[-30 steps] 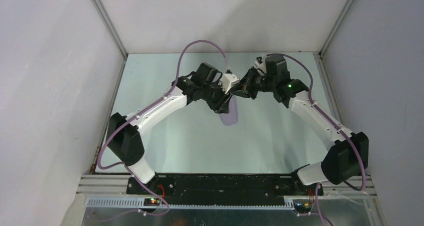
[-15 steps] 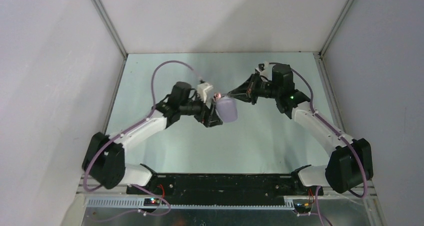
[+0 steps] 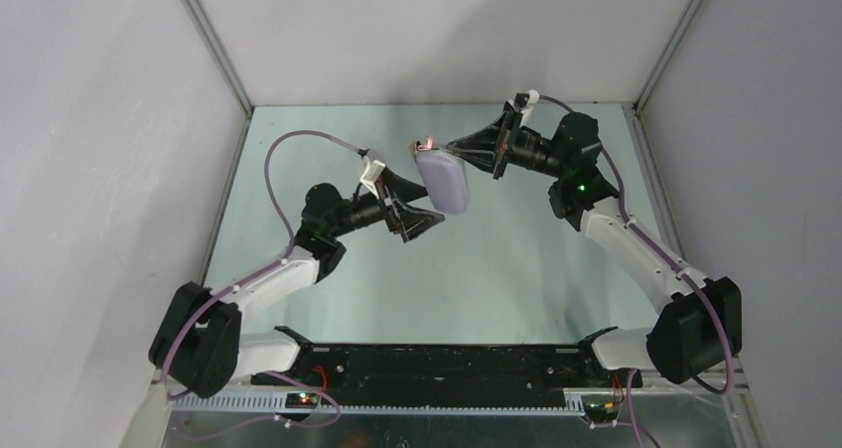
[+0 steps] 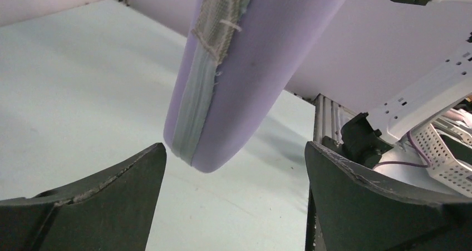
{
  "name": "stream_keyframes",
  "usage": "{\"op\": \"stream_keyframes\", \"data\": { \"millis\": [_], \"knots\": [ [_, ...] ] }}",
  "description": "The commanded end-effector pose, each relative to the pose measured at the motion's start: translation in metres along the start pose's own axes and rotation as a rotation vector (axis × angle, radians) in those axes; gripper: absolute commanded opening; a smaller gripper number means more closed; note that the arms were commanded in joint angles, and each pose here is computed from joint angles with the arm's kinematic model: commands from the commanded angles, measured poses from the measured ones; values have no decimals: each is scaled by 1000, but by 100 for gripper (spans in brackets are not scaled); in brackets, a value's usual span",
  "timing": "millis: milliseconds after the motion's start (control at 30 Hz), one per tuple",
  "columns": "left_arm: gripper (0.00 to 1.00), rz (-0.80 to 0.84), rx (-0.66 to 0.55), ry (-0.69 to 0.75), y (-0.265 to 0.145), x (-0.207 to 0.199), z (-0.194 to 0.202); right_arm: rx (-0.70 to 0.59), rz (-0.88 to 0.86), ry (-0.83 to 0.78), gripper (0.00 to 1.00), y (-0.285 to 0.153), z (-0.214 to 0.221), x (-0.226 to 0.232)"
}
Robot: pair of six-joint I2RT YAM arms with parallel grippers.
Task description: Put away the umbrella
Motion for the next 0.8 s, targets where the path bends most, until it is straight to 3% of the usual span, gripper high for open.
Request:
{"op": "stream_keyframes", "data": {
  "millis": [0, 300, 367, 400, 433, 567, 767],
  "knots": [
    [100, 163, -73, 72, 13, -27, -33, 31, -150, -88, 0, -2, 11, 61],
    [99, 286, -96, 94, 32, -38, -55, 59, -161, -67, 0, 0, 23, 67],
    [80, 339, -69, 92, 34, -46, -58, 63, -161, -64, 0, -2, 23, 68],
    [59, 354, -57, 90, 35, -49, -58, 62, -162, -69, 0, -3, 24, 69],
    [49, 366, -36, 80, 35, -51, -58, 61, -157, -67, 0, -3, 23, 68],
    [4, 261, 19, 52, 34, -31, -39, 47, -155, -84, 0, -7, 16, 67],
    [0, -38, 302, 133, 16, 14, 21, 92, -123, -148, 0, -3, 17, 65]
  ]
}}
Point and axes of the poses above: each gripper's point midway between its finger pads, its own y axis out along the fingers, its own x axis along the line the jaws close on, z = x × y, the point moved 2 cm from there along -y, back along the fingers, and after that the axes turned 13 degrees about -y, right-handed, at the moved point
